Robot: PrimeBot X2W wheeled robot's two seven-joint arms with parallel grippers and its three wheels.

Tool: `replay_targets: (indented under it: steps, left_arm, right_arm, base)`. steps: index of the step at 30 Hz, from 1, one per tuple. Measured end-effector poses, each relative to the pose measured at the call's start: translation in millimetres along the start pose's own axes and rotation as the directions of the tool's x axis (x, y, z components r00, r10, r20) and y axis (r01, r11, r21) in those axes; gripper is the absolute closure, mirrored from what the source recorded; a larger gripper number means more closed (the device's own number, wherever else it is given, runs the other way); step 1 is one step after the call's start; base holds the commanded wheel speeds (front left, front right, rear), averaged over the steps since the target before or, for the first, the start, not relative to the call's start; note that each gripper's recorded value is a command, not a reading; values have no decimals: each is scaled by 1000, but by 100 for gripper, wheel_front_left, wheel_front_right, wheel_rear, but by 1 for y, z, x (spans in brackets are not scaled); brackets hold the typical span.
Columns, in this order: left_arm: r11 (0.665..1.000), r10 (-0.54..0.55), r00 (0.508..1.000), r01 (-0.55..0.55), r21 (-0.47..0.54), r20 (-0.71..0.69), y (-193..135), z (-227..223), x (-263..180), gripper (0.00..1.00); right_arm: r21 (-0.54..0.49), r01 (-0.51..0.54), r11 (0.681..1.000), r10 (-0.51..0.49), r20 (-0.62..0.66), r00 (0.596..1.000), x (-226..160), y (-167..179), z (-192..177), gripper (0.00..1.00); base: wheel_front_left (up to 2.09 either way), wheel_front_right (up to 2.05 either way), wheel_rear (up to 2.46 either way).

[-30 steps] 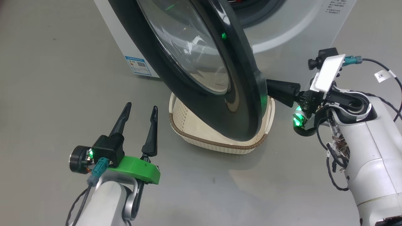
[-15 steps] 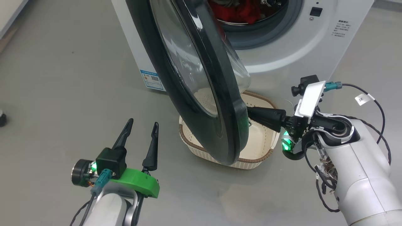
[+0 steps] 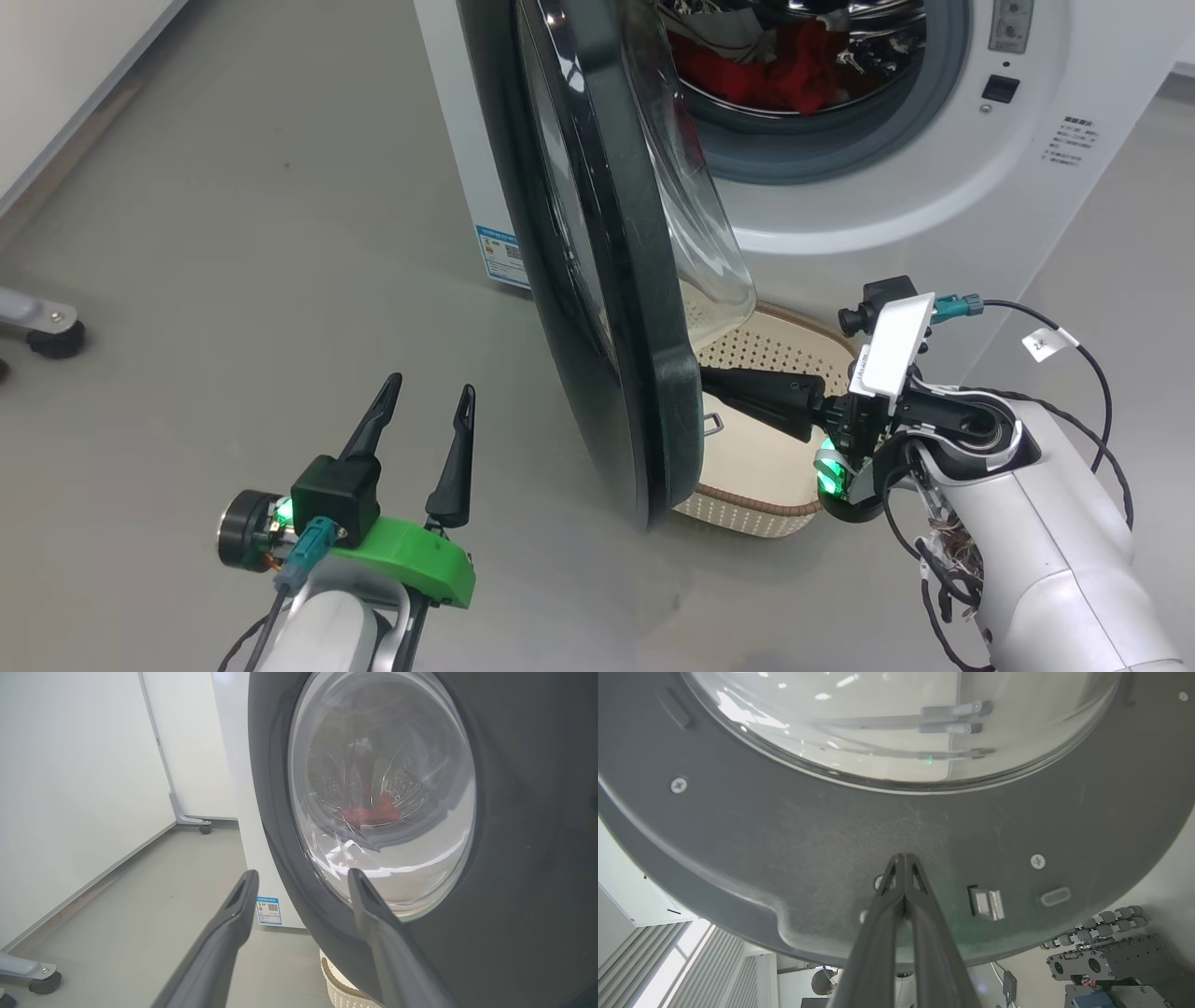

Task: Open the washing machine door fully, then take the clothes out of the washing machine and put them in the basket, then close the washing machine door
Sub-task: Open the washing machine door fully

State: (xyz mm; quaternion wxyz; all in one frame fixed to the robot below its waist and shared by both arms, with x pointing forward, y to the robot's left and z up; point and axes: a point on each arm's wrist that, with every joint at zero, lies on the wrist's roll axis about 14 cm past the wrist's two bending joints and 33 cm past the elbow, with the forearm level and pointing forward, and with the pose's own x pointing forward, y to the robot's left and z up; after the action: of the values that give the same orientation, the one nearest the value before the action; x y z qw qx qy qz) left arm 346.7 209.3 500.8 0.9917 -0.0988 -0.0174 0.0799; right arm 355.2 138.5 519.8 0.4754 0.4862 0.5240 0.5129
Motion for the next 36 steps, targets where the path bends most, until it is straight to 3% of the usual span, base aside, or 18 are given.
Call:
replay_targets:
  steps: [23,36]
  left_arm:
    - [995,96,995,-97,14,41,33,15,-23,0]
    - [994,105,994,-105,10,44,35,15,-25,0]
  right_arm:
    - [10,-44,999,45,-181,983,49,10,-45,100]
    - [39,-71,997,75,-123,990,52,14,-39,100]
  base:
    - [0,0,0]
    - [0,0,0]
